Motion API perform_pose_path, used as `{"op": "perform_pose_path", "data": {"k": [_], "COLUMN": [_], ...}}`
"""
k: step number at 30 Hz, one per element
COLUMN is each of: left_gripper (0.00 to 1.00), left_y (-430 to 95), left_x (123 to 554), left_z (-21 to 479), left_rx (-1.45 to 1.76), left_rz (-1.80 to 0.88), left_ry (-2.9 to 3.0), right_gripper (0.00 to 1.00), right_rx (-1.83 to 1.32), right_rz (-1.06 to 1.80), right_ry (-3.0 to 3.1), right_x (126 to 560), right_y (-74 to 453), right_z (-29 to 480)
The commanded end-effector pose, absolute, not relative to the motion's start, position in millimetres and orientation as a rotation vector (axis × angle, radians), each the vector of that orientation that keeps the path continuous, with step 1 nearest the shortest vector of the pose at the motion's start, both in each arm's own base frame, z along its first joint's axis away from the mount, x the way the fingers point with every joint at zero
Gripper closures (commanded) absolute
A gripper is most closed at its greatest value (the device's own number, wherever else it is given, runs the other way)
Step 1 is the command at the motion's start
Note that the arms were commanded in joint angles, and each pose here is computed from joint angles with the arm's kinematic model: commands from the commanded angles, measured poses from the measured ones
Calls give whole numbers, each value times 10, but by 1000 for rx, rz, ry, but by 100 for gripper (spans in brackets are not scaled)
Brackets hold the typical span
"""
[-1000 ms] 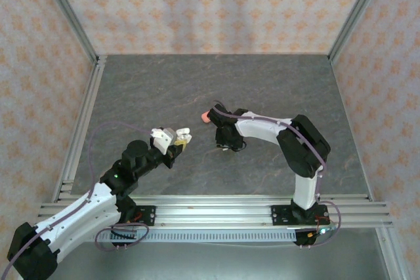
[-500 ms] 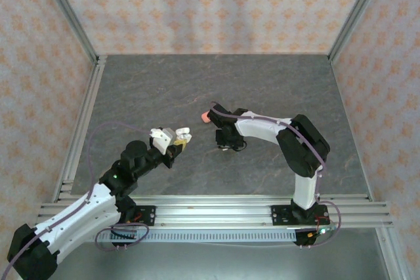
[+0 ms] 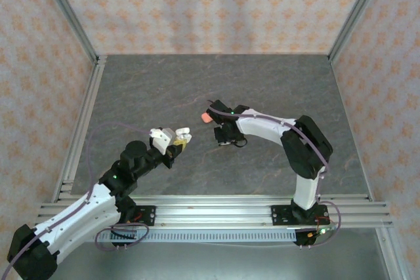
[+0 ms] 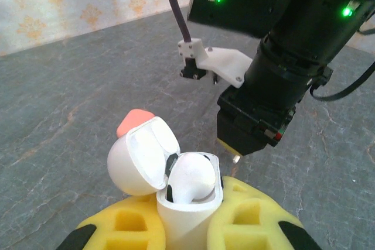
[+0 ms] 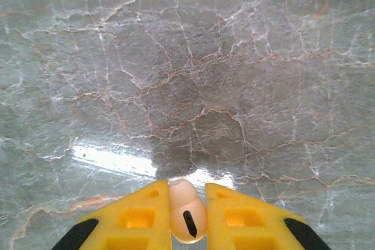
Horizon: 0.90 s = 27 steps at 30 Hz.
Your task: Insert wireless bluetooth earbuds into charging case
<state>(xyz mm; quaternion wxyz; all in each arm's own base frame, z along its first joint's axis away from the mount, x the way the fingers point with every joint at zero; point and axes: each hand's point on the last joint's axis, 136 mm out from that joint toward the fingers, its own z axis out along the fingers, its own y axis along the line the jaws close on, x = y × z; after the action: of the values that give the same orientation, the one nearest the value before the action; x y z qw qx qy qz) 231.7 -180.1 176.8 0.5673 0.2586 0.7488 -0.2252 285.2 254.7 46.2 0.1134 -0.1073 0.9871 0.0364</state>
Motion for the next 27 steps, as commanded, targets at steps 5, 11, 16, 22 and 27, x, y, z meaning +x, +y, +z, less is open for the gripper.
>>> {"op": "perform_pose_path", "data": {"k": [5, 11, 16, 22, 27], "left_gripper": [100, 100, 100, 100, 100], "left_y": [-2023, -2194, -2336, -2484, -2517], "left_x": [2230, 2183, 2121, 2047, 2035], "left_z": [2050, 2232, 2387, 2513, 2568], "left_rx": [677, 745, 822, 887, 905], "left_rz": [-659, -749, -825, -929, -947], "left_ry": [1636, 1598, 1596, 1570, 1567], "right_gripper": [88, 90, 93, 93, 92], "right_rx": [-524, -649, -729, -885, -984], "right_rz": [65, 36, 72, 183, 258], "right_ry": [2706, 2503, 2331, 2169, 2082], "right_x": [2924, 2872, 2778, 2547, 2372], "right_y": [2448, 2365, 2380, 2517, 2637], "right_z": [1185, 1829, 2343, 2804, 3023]}}
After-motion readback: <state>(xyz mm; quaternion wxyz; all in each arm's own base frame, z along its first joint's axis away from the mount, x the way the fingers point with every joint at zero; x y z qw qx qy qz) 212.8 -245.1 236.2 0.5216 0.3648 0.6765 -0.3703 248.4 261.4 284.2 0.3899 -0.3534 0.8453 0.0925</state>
